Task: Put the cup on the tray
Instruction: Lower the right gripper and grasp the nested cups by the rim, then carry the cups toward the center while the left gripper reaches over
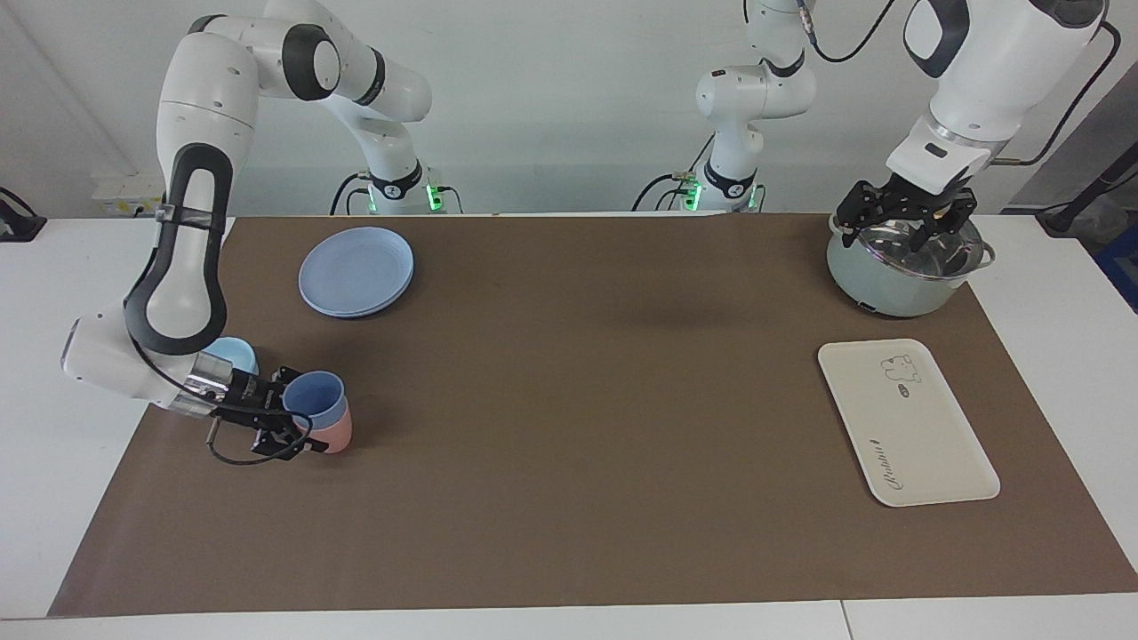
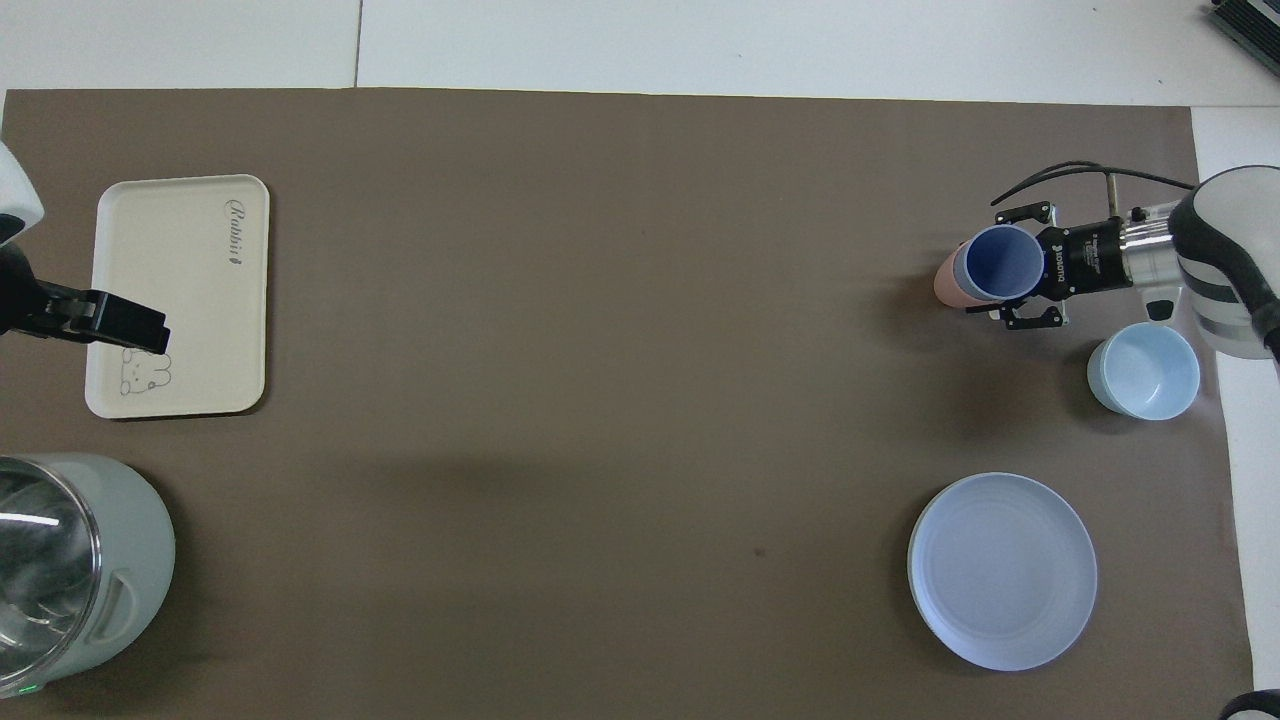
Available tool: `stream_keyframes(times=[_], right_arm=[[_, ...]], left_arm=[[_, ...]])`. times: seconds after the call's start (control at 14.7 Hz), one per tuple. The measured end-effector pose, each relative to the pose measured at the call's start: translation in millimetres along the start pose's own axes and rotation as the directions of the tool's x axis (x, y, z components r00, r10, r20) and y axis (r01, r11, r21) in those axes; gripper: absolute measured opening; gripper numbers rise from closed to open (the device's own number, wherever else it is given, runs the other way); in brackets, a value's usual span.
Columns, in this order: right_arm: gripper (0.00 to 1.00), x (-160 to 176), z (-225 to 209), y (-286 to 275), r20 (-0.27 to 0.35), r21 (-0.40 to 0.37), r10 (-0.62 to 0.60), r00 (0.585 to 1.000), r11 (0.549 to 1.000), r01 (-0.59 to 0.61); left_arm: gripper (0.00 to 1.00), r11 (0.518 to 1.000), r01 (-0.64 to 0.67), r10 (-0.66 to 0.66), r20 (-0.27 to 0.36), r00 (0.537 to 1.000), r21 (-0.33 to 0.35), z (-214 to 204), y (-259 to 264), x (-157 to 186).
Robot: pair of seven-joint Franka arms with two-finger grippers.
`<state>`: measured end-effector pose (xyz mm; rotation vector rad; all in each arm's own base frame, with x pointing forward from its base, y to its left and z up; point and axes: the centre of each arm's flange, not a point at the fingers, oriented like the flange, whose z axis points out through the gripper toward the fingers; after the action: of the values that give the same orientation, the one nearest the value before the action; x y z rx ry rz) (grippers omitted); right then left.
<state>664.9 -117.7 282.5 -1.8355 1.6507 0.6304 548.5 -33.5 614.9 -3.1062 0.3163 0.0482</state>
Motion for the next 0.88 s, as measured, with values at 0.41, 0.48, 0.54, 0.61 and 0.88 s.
stream_keyframes(times=[0.41,0.48,0.54,0.61,0.88], right_arm=[[0.80,-98.2,22.4,-3.5,0.041,-0.028,-0.038,0.998,0.999,0.039],[0.80,-130.5,28.6,-3.5,0.038,-0.040,-0.042,0.998,0.998,0.043],[0.80,-163.8,34.9,-2.7,0.035,-0.050,-0.038,0.999,0.998,0.039],[0.80,-194.0,40.9,-1.5,0.030,-0.057,-0.030,0.999,0.998,0.032],[0.80,-293.2,70.2,5.3,0.006,-0.060,0.011,1.000,0.998,-0.010]], left_arm=[[1.00,1.000,0.000,0.000,0.000,1.000,0.000,0.0,0.2,0.0],[1.00,1.000,0.000,0.000,0.000,1.000,0.000,0.0,0.2,0.0],[1.00,1.000,0.000,0.000,0.000,1.000,0.000,0.0,0.2,0.0],[1.00,1.000,0.000,0.000,0.000,1.000,0.000,0.0,0.2,0.0],[1.00,1.000,0.000,0.000,0.000,1.000,0.000,0.0,0.2,0.0]])
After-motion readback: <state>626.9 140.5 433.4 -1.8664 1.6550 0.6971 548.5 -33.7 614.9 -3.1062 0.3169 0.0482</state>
